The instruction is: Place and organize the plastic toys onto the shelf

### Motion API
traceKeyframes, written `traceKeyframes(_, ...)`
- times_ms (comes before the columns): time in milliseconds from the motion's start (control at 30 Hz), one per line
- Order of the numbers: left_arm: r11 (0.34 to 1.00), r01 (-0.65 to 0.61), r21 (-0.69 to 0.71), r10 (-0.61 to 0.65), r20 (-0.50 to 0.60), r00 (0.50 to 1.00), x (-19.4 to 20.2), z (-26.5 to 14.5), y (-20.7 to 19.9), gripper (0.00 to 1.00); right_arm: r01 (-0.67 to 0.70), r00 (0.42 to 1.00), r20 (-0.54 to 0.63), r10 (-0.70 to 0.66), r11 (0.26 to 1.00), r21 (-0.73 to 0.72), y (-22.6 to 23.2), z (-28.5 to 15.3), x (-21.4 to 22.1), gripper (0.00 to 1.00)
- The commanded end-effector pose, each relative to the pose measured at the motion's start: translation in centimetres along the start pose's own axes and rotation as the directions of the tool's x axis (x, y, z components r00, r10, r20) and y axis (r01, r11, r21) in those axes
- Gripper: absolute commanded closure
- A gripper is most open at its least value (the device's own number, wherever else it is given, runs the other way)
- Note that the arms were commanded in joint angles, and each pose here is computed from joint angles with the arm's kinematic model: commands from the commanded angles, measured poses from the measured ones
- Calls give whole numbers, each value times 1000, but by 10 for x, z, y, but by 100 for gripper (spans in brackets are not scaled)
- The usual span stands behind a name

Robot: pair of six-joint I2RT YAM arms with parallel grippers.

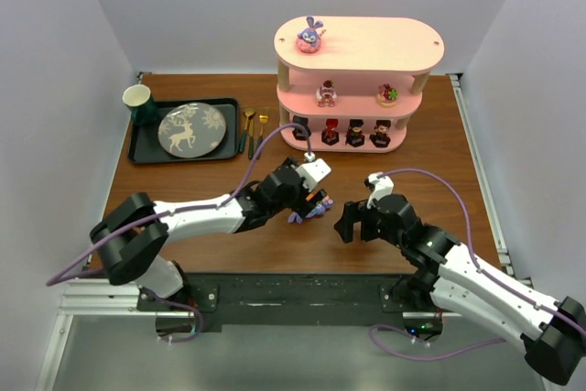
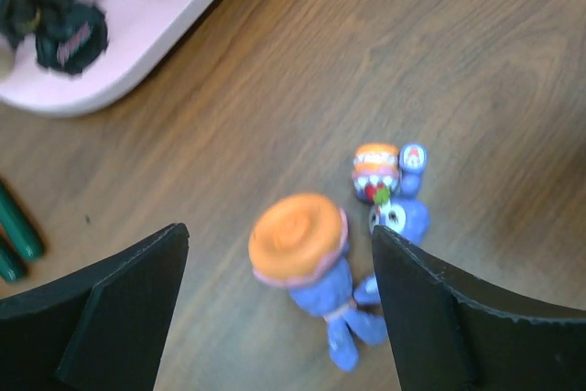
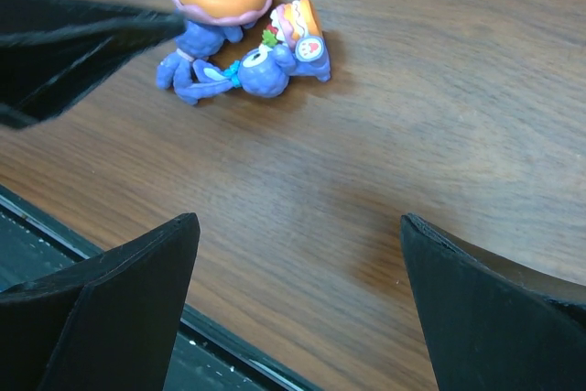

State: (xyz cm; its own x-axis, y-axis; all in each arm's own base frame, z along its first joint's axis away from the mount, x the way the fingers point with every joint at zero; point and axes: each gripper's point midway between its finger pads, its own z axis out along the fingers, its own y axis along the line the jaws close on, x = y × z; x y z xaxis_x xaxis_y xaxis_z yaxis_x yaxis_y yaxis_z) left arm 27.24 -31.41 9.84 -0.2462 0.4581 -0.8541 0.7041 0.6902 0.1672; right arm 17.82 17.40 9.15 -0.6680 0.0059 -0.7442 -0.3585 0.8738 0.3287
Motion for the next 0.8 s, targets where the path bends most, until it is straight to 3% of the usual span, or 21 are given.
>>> traceKeyframes(0,984,-172,49,173,-34,984,-18,15,-3,16,7,1000,7,-7,1000,-23,3,0,2,6)
traceKeyframes(233,969,-220,112,240,-218,946,18,19,-8,26,1,1000,13,-1,1000,-6,-2,-2,4,6)
traceKeyframes(467,961,-243,130,270,-266,925,28,27,-12,31,-4,1000,1,4,1000,-5,-3,0,7,6)
traceKeyframes(667,961,-254,106,274,-289,917,31,33,-9,48,-7,1000,1,7,1000,-5,-2,0,7,6)
traceKeyframes(767,964,-252,86,266,-290,919,29,34,-6,62,-8,1000,3,8,1000,-12,-1,1,7,6)
